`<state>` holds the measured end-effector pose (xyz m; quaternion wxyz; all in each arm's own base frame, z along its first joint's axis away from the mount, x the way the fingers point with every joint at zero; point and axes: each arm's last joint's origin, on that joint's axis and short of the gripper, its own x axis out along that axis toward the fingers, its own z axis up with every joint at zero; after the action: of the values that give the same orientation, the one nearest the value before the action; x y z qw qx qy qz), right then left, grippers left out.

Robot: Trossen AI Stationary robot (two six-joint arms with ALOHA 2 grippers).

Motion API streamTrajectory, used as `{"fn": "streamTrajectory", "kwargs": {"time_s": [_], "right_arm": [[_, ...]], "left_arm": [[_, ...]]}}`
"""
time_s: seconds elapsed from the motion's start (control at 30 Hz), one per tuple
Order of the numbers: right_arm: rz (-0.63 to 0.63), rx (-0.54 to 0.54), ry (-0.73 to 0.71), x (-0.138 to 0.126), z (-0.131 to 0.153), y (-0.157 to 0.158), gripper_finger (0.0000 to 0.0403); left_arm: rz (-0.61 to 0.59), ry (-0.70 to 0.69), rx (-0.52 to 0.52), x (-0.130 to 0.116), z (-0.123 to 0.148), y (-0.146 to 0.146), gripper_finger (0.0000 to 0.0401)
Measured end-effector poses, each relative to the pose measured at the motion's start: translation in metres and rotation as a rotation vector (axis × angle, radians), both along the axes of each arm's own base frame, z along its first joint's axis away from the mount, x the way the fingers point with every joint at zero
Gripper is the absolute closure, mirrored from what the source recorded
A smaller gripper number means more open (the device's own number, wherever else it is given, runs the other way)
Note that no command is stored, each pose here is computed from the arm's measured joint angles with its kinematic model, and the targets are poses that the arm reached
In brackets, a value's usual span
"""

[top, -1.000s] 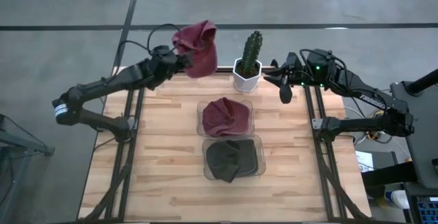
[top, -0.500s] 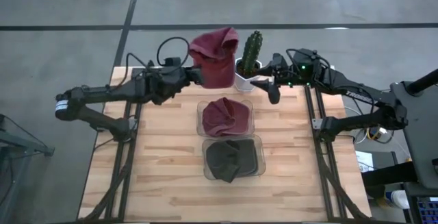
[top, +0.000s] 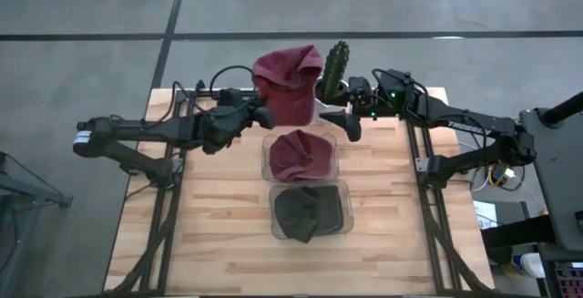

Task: Pick & Place hat
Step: Put the dark red cap into the top transparent bin

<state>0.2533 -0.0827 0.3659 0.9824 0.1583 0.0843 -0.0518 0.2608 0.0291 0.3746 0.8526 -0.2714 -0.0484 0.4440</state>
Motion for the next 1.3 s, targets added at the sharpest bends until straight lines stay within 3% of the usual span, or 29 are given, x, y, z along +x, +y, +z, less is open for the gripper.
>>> {"fn": "streamTrajectory", "kwargs": {"time_s": [0.17, 0.4, 0.63, 0.9, 1.3], "right_arm": [[0.005, -0.02, -0.02, 0.002, 0.002, 0.006, 0.0153], [-0.12, -0.08, -0.002, 0.004, 0.001, 0.005, 0.0152], [-0.118, -0.098, -0.069, 0.015, 0.003, 0.007, 0.0154], [-0.203, -0.103, -0.067, 0.033, -0.004, 0.002, 0.0152], [-0.213, -0.125, -0.043, 0.075, 0.002, -0.01, 0.0152]], "left_arm": [[0.082, 0.075, 0.084, -0.002, 0.001, -0.005, 0.0395], [0.081, 0.062, 0.097, -0.002, 0.003, -0.009, 0.0395], [0.112, 0.075, 0.139, -0.002, 0.007, -0.009, 0.0395], [0.135, 0.093, 0.154, -0.002, 0.007, -0.008, 0.0395], [0.155, 0.107, 0.166, -0.003, 0.007, -0.013, 0.0395]]}}
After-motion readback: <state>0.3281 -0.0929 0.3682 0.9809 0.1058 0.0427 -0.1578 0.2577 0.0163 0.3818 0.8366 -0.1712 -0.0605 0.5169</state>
